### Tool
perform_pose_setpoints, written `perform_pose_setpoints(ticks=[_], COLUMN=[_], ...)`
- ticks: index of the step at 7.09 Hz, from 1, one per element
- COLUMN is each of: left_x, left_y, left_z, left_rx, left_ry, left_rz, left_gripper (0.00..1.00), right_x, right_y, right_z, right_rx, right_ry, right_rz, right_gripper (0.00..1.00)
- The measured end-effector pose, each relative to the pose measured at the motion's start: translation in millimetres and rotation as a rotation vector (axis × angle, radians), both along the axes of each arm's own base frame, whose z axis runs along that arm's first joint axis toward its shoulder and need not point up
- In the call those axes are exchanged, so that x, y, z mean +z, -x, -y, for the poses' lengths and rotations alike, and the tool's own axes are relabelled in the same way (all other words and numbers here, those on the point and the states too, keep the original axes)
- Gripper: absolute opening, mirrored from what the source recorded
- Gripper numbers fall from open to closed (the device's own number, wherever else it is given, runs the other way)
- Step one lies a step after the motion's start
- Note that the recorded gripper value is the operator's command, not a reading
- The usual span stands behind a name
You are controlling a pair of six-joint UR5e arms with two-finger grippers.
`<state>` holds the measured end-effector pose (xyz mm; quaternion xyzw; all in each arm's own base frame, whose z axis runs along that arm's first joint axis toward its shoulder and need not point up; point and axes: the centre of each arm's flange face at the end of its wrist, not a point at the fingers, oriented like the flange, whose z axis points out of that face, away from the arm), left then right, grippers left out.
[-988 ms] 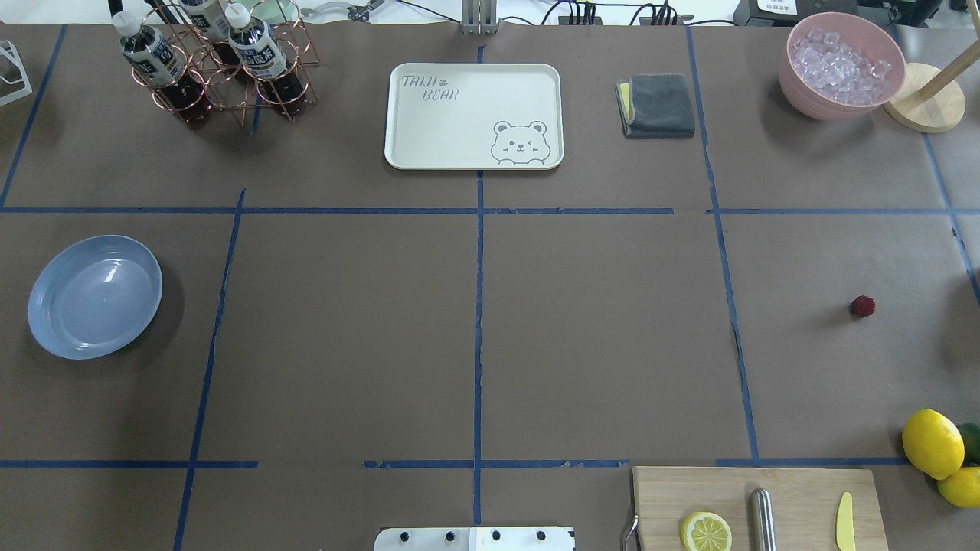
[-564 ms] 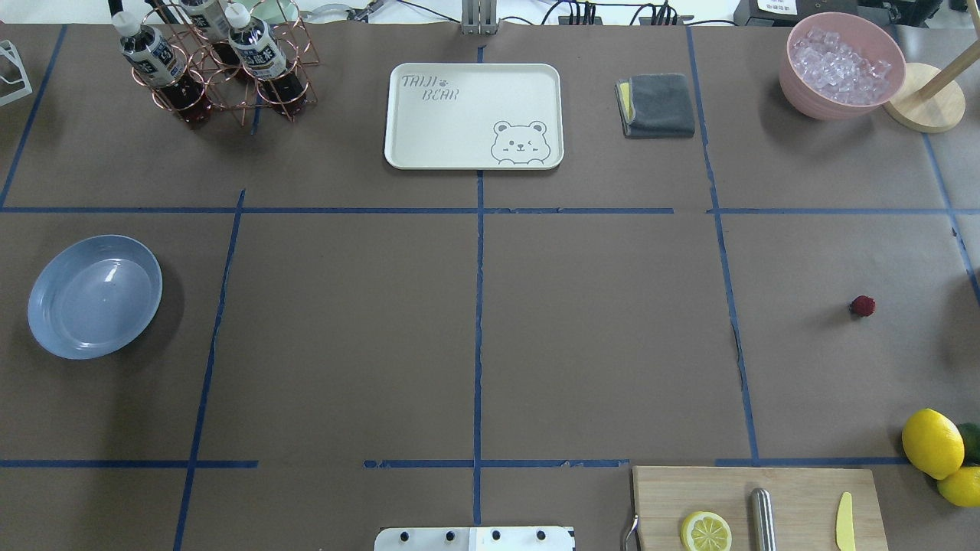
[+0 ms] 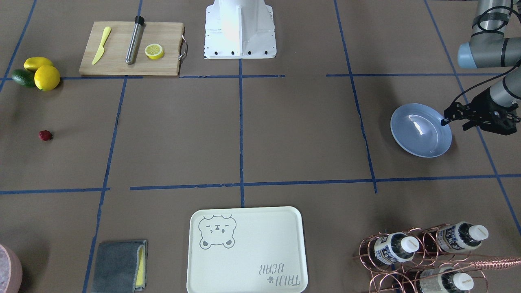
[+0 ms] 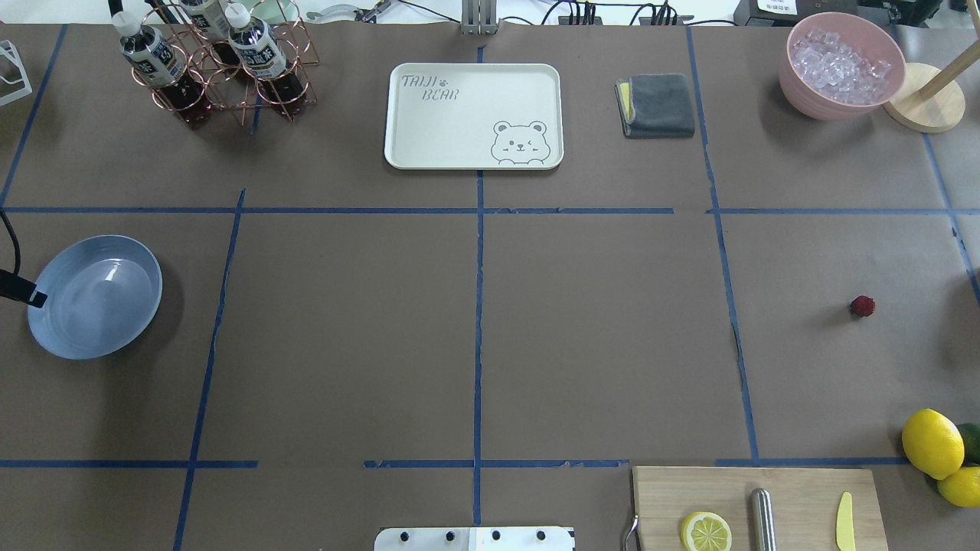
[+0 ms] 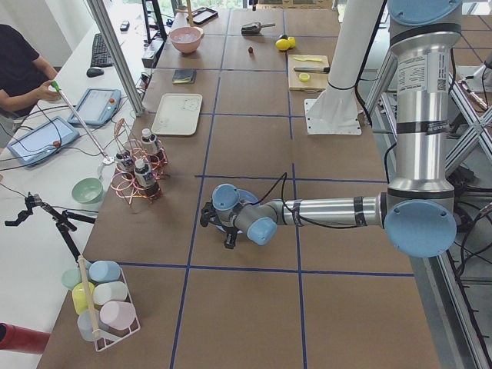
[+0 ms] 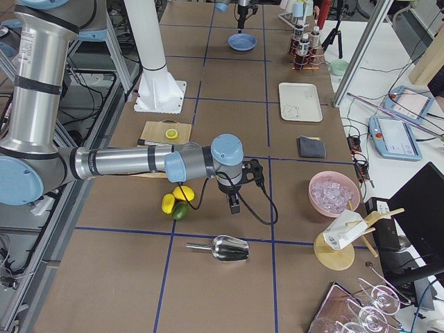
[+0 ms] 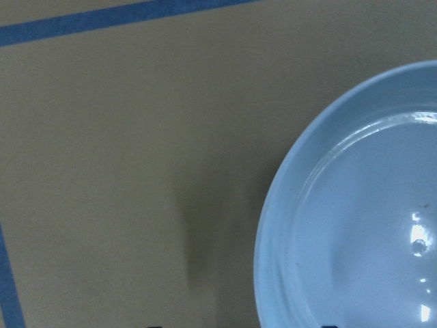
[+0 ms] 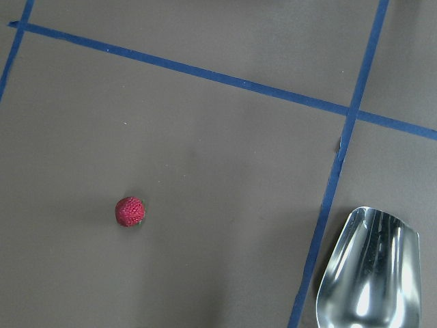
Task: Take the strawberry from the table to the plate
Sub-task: 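Reach the left gripper to the rim of the light blue plate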
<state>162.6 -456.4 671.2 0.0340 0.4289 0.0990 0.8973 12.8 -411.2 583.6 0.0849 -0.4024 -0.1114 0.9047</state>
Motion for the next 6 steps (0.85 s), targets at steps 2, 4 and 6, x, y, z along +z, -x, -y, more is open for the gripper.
perform_pose_setpoints(ticks=[2, 4, 6], left_x=[-0.8, -1.5, -3.0], left_y=[-3.6, -6.1, -9.7], left_z=[6.3, 11.1, 15.0], left_rx=[0.0, 0.0, 0.002], left_ry=[0.001, -0.001, -0.003], left_rz=[-0.001, -0.001, -0.002], left_gripper=[0.65, 0.65, 0.64], right_x=[0.0, -0.1, 0.0], right_y=[0.5, 0.7, 1.3], right_z=[0.0, 0.0, 0.1], right_rx=[-0.002, -0.003, -0.004], right_ry=[-0.001, -0.002, -0.002], right_rz=[0.0, 0.0, 0.0], right_gripper=[1.0, 1.0, 1.0])
